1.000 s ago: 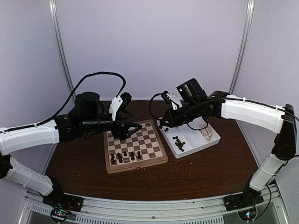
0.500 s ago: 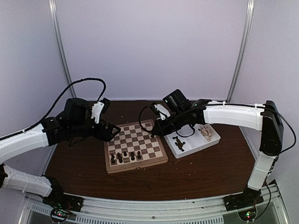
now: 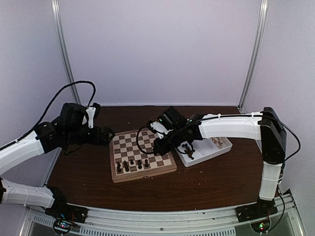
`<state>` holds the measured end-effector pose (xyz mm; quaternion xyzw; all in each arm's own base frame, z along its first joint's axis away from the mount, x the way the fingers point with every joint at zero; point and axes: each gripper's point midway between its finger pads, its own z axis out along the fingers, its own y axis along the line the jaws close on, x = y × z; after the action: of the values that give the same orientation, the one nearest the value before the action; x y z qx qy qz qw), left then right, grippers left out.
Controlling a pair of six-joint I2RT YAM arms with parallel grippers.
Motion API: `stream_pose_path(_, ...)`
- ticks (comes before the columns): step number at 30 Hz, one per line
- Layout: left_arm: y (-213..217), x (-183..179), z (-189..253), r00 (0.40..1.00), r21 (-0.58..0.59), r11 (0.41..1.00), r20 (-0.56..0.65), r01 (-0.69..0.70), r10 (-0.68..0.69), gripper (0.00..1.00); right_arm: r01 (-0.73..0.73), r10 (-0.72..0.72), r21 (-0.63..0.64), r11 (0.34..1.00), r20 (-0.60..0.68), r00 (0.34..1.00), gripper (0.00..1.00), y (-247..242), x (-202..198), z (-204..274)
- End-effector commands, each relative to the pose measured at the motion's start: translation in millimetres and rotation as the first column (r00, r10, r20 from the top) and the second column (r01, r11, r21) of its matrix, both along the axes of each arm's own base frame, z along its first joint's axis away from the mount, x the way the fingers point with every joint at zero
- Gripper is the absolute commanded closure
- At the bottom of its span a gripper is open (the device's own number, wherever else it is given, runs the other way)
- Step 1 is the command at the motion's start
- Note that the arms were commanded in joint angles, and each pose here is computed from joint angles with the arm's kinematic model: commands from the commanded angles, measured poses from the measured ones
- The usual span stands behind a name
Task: Set up the chess pieces on the board
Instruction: Place the chess piece on the chessboard.
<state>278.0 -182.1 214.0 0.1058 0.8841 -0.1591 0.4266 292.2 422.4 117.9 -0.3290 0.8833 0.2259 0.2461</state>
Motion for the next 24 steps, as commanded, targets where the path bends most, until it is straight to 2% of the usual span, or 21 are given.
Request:
stream_pose_path(1, 7.2, 1.3, 12.5, 0.999, 0.01, 1.0, 0.025, -0.023, 0.023, 0.02, 0.012, -0.009, -0.067, 0.998, 0.049, 0.999, 1.0, 2.1, 9.0, -11.1)
stream_pose_path(10, 1.6, 0.5, 6.2, 1.0, 0.028, 0.999, 0.014, 0.018, -0.019, 0.02, 0.049, -0.029, -0.225, 0.973, 0.09, 0.996, 0.97, -13.9, 13.3, -33.8)
stream_pose_path(24, -7.2, 1.8, 0.0, 0.999, 0.022, 0.999, -0.011, 0.05, -0.05, 0.02, 0.036, -0.023, -0.232, 0.972, 0.06, 0.998, 0.95, -9.9, 10.7, -49.4)
